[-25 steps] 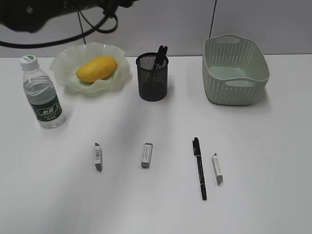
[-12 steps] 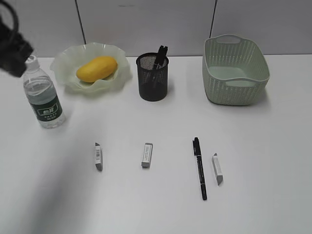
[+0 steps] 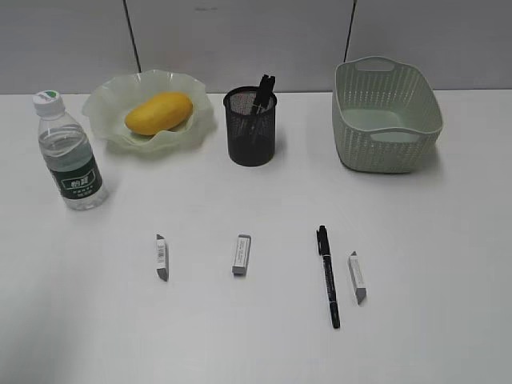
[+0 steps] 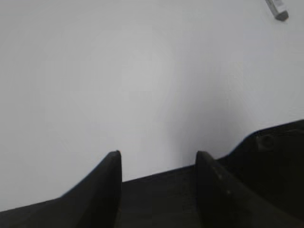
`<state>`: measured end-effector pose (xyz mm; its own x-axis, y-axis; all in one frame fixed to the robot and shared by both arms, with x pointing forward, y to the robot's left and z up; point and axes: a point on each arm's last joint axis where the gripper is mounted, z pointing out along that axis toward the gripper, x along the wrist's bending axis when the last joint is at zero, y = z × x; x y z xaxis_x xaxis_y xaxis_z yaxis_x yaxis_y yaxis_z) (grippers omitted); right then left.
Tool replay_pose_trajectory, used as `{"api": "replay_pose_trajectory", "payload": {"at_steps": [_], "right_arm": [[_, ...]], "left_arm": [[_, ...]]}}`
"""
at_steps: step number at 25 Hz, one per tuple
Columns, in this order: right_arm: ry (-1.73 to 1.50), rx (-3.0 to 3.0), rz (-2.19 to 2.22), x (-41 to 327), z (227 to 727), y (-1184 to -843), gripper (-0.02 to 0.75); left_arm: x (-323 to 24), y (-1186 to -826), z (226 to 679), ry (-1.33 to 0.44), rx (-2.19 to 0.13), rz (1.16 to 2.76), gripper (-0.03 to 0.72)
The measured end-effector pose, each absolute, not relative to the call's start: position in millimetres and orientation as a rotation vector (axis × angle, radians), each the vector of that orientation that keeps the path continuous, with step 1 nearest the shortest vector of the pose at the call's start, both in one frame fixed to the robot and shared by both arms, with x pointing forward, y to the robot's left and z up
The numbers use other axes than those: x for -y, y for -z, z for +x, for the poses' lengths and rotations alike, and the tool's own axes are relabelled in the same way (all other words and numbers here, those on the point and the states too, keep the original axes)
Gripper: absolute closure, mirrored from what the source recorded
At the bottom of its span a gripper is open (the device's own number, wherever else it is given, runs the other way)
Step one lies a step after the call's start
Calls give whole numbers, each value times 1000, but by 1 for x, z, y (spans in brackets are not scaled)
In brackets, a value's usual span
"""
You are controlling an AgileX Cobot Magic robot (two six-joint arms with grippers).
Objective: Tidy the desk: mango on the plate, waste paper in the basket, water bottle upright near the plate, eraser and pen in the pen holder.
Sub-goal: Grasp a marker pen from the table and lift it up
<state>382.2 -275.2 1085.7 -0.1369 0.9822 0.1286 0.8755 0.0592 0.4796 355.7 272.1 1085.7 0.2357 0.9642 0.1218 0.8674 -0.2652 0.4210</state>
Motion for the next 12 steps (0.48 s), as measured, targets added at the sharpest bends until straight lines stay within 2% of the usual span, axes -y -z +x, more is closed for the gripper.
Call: {"api": "replay_pose_trajectory", "payload": {"at_steps": [6,12], "right_arm": [[-663,-2248,1918,255,437,-1076,343],[-638,-2380,1876,209,479,-1067,343]], "left_arm": [[-283,-1077,291,-441,-1591,2030,309],[-297,-1073,250,-531,-1455,1871,309]]}}
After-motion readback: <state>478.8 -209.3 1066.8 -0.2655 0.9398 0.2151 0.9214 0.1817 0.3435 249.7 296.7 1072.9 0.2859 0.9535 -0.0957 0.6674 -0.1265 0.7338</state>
